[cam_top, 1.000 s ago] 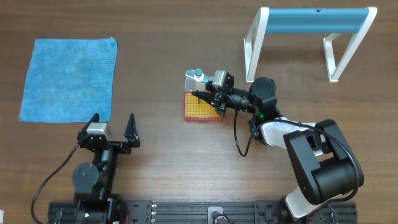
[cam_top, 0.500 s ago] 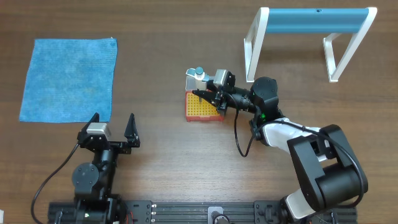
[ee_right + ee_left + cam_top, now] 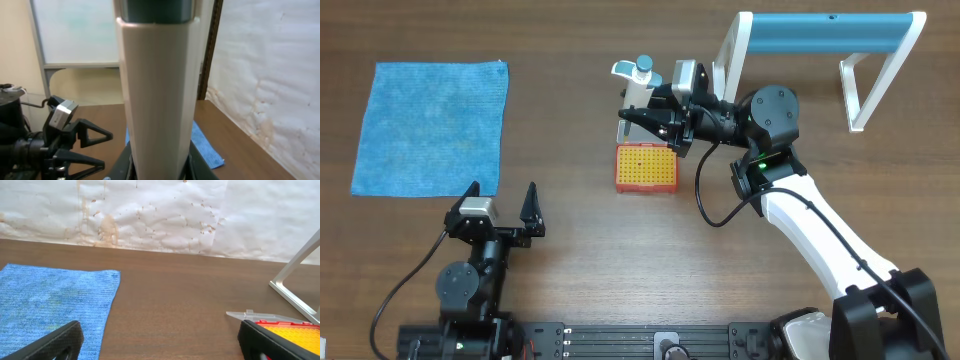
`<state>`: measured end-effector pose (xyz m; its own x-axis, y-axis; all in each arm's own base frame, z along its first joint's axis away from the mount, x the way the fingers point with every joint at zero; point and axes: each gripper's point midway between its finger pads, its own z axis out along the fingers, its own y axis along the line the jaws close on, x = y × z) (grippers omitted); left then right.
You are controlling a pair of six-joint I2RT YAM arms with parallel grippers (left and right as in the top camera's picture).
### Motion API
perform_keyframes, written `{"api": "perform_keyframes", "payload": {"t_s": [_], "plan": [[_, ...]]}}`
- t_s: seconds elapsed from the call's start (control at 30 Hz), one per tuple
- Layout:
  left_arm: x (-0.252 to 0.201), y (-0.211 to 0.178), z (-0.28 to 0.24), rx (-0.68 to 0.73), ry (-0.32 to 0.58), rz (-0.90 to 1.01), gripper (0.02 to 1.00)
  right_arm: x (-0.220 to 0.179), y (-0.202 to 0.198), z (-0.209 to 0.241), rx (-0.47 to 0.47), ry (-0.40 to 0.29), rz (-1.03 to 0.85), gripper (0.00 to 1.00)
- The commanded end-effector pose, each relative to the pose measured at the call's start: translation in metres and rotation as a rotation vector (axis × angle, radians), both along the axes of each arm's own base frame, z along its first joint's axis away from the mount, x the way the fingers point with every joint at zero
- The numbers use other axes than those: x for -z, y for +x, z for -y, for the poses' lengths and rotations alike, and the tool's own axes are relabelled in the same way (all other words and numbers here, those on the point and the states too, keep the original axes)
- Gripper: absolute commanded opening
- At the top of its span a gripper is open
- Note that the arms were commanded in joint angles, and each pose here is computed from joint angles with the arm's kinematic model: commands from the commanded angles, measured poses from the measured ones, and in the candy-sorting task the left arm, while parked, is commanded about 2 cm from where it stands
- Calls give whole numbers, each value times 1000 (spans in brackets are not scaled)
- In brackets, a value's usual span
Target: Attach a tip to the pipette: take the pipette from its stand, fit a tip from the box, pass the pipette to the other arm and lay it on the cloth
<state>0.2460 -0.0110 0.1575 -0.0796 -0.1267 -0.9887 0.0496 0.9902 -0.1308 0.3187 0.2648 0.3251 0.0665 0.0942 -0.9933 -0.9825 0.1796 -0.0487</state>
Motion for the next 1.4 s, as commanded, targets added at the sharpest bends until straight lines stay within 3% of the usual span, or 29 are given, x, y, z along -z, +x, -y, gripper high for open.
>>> {"api": "perform_keyframes", "payload": {"t_s": [0.03, 0.17, 0.47, 0.5, 0.57, 0.63, 0.7, 0.77, 0.83, 0.97, 1.2, 1.3, 1.4], "plan": [[1, 0, 2, 9, 12, -3, 998, 2, -17, -2, -102, -31, -114, 75], [1, 0, 2, 9, 12, -3, 998, 8, -33, -3, -200, -51, -202, 77], [0, 0, 2, 9, 12, 4, 998, 15, -32, -3, -209, -47, -437, 75], [-5, 0, 8, 42, -28, 22, 998, 17, -32, -3, -213, -46, -504, 75], [-18, -5, 32, 181, -201, 43, 998, 19, -38, -4, -243, -56, -544, 77], [-31, -13, 56, 324, -503, 10, 998, 19, -47, -8, -282, -67, -544, 77], [-34, -16, 62, 343, -909, -96, 998, 19, -52, -13, -303, -73, -544, 80], [-33, -17, 64, 344, -1071, -149, 998, 19, -59, -16, -334, -83, -546, 75], [-41, -18, 65, 361, -1153, -148, 1000, 19, -65, -16, -365, -92, -560, 73], [-94, -33, 73, 530, -1030, 37, 996, 19, -69, -16, -388, -100, -578, 82], [-129, -30, 115, 747, -779, -139, 996, 19, -69, -16, -390, -100, -638, 75], [-166, -14, 137, 927, -650, -218, 996, 19, -69, -16, -390, -100, -659, 77], [-184, 1, 157, 1162, -606, -350, 998, 19, -69, -16, -391, -100, -705, 77]]}}
